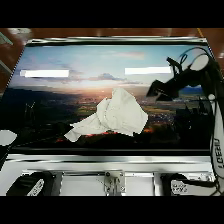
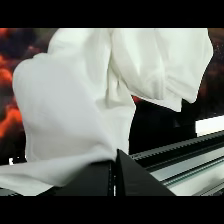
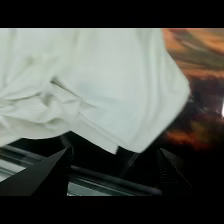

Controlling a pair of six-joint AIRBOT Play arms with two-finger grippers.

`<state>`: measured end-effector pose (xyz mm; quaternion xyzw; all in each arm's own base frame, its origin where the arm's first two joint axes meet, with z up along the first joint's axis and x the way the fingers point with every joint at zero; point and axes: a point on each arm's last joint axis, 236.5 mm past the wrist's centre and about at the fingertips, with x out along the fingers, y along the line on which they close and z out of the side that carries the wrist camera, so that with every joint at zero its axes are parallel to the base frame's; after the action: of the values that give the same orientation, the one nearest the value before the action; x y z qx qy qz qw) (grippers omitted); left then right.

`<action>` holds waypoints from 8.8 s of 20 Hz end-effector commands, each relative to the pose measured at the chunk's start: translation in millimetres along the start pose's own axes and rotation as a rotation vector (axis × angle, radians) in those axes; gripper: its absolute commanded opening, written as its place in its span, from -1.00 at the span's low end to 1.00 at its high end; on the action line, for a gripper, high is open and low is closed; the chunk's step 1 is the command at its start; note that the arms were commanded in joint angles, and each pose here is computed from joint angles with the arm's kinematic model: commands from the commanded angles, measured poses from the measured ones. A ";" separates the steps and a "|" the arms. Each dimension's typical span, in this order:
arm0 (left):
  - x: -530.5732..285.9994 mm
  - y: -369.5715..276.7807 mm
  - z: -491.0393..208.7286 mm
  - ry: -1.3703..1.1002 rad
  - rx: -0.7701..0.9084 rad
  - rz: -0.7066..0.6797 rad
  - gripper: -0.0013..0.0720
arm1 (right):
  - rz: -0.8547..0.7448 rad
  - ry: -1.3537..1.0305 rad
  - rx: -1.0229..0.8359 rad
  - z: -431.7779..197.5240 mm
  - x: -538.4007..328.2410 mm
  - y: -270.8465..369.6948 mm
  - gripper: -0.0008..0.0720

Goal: Fold the shirts.

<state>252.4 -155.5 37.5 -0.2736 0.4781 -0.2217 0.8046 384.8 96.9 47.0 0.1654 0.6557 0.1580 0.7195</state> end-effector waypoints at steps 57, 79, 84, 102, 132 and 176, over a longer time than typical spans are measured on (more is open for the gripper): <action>-460.2 -250.9 166.0 -1.291 0.702 0.459 -0.87 | 0.031 -0.708 -0.249 -130.7 -286.5 127.7 -0.80; -67.8 31.9 231.9 -0.386 0.078 0.131 -0.86 | 0.118 -0.526 0.127 115.6 1.5 22.8 -0.80; 64.4 60.8 183.4 -0.079 0.010 0.103 -0.86 | 0.094 -0.335 0.159 101.0 102.5 18.7 -0.80; 67.2 78.5 -11.0 0.535 -0.226 0.060 1.00 | 0.016 -0.050 0.267 -34.2 4.2 -122.2 0.74; 146.7 -11.0 1.0 0.271 -0.107 -0.092 -0.87 | 0.141 0.120 0.246 -41.7 133.6 -64.8 -0.80; 91.5 76.6 167.4 0.184 -0.178 0.023 0.47 | 0.035 -0.262 0.237 94.4 53.4 -62.4 -0.27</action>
<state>461.0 -109.1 13.9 -0.2761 0.5297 -0.1846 0.7805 487.3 44.2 -6.6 0.2747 0.5499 0.0524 0.7870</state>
